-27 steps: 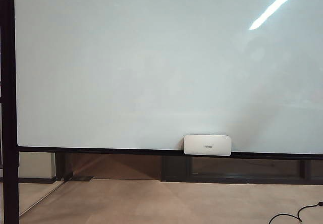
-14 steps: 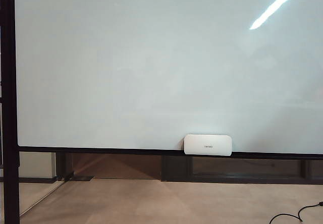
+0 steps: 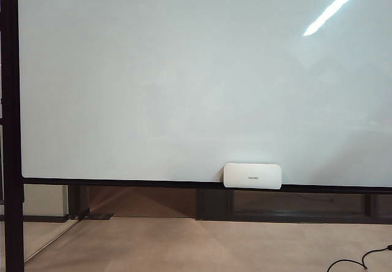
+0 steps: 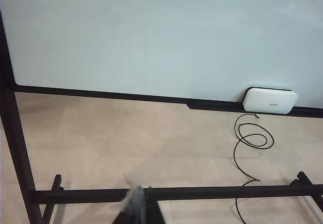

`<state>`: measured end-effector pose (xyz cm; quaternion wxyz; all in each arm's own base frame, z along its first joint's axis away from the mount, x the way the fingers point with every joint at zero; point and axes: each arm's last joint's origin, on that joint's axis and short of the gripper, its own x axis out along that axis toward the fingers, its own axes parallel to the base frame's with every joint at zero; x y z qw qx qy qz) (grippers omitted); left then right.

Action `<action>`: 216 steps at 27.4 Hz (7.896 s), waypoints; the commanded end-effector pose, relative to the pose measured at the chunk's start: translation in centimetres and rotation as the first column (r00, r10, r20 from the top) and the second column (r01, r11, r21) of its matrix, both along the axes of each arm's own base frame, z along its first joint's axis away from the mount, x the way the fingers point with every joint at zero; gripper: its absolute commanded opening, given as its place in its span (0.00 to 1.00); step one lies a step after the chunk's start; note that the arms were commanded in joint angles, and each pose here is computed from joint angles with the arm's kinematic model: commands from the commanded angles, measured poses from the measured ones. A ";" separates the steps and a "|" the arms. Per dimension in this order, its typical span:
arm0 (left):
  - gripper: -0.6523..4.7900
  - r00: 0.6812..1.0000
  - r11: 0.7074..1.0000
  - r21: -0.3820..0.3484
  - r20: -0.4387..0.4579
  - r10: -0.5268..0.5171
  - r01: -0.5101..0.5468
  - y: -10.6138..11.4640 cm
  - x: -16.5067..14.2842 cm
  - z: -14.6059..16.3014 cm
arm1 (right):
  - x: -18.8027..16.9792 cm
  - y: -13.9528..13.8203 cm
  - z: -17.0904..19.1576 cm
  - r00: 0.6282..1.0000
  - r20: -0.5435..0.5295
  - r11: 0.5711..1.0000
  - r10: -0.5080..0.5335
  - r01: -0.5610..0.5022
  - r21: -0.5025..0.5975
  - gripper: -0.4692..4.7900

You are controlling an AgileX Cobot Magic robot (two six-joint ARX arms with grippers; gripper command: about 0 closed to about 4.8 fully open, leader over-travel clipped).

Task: Reach to the right to find the marker pen, pick it up, and write the number 20 on the whiteboard.

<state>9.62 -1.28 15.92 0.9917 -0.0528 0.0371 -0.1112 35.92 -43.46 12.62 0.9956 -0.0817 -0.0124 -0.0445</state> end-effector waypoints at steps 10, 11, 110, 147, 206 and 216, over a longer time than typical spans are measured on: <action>0.11 1.000 1.000 -0.001 0.019 0.003 -0.003 0.0 0.0 0.2 | 1.0 -1.0 0.3 0.999 0.036 1.000 0.001 -0.001 -0.010 0.61; 0.11 1.000 1.000 -0.001 0.019 0.003 -0.003 0.0 0.0 0.2 | 1.0 -1.0 0.3 0.999 0.036 1.000 -0.002 0.003 -0.015 0.61; 0.13 0.958 0.942 -0.173 0.071 -0.279 0.287 -0.7 -1.0 3.4 | -5.7 5.3 27.4 0.924 -0.077 0.847 -0.374 0.374 0.377 0.09; 0.12 0.868 0.949 -0.065 0.426 -0.254 0.310 0.1 -9.6 18.2 | -5.7 58.8 41.2 0.802 0.087 0.800 0.591 -0.597 0.064 0.09; 0.11 0.815 0.905 0.228 0.396 -0.424 0.360 -0.6 -5.8 19.0 | 1.0 65.6 35.8 0.859 0.181 0.878 0.478 -0.471 -0.086 0.09; 0.11 0.813 0.904 0.230 0.396 -0.426 0.361 -0.6 -5.8 19.0 | 2.1 65.7 34.8 0.862 0.160 0.877 0.480 -0.473 -0.086 0.09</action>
